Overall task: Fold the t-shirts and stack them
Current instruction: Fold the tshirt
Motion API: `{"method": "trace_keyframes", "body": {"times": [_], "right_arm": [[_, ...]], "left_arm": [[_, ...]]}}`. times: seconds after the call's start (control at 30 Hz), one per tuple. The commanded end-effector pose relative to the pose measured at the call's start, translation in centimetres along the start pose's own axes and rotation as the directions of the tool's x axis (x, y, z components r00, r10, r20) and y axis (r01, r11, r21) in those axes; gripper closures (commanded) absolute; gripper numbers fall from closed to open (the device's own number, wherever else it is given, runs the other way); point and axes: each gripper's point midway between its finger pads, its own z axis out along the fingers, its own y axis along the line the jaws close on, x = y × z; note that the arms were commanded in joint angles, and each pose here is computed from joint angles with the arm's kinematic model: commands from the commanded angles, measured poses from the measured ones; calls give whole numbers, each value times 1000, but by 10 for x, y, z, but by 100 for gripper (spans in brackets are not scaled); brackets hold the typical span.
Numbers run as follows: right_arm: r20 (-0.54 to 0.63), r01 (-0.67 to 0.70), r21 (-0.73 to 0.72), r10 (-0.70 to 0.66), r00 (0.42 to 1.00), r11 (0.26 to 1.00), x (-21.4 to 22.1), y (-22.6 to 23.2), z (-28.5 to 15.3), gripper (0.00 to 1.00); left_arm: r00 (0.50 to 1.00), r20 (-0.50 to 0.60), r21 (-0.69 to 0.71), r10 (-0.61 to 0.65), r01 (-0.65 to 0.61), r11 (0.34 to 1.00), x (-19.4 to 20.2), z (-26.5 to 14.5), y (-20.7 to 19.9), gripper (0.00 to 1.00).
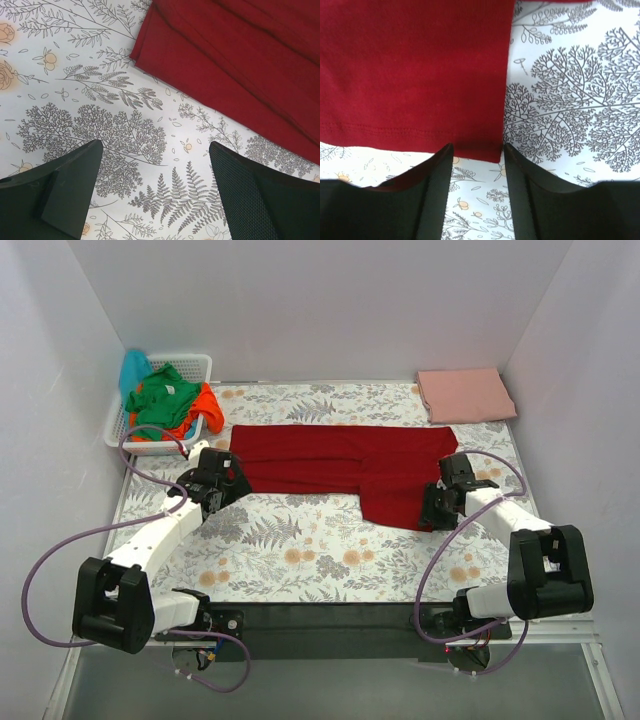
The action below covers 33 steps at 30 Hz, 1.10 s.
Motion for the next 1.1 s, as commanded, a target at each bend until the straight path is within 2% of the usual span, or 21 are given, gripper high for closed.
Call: {"method": "trace_keyframes", "body": {"times": [0.0, 0.07, 0.1, 0.17, 0.2, 0.23, 0.33, 0.47, 0.53, 0.57, 0.87, 0.9, 0.93, 1.07], "right_arm": [[16, -16, 29, 15, 1000, 999, -3, 1, 11, 52], [14, -8, 42, 7, 1000, 999, -2, 0, 13, 55], [12, -6, 44, 6, 1000, 999, -2, 0, 13, 66], [18, -3, 36, 2, 1000, 999, -5, 2, 11, 81], [24, 3, 26, -4, 1000, 1000, -8, 5, 9, 95], [48, 6, 10, -7, 999, 1000, -18, 11, 4, 99], [96, 21, -40, -17, 995, 999, -41, 26, -9, 99], [236, 53, -92, -30, 971, 994, -107, 55, -38, 99], [247, 52, -99, -26, 969, 994, -125, 62, -38, 99], [295, 59, -117, -22, 955, 991, -149, 72, -49, 99], [319, 64, -202, 4, 948, 977, -237, 112, -25, 99], [300, 55, -200, 8, 954, 978, -241, 111, -12, 99], [330, 54, -213, 20, 944, 976, -257, 116, -17, 99], [326, 8, -222, 66, 943, 975, -280, 111, -1, 99]], "left_arm": [[998, 66, -11, 11, -10, 1000, -20, 0, -4, 12], [998, 66, -8, 7, -6, 1000, -19, -1, -4, 13], [998, 68, -5, 4, -4, 1000, -19, -1, -4, 13], [998, 69, -4, 4, -3, 1000, -18, -2, -4, 13], [997, 71, -2, 3, -2, 1000, -19, -2, -5, 12], [998, 70, -3, 2, -1, 1000, -19, -2, -5, 13], [998, 71, -6, 1, 0, 1000, -20, -2, -5, 13], [997, 75, -12, -4, 5, 1000, -19, -2, -3, 13], [997, 76, -15, -3, 5, 1000, -19, -2, -2, 12], [997, 77, -16, -3, 5, 1000, -20, -2, -2, 12], [998, 58, -33, 4, -3, 999, -15, 4, 0, 13], [999, 54, -34, 7, -5, 999, -13, 5, 0, 12], [999, 49, -35, 10, -8, 999, -12, 6, 0, 13], [999, 36, -40, 15, -13, 999, -10, 9, 0, 12]]}}
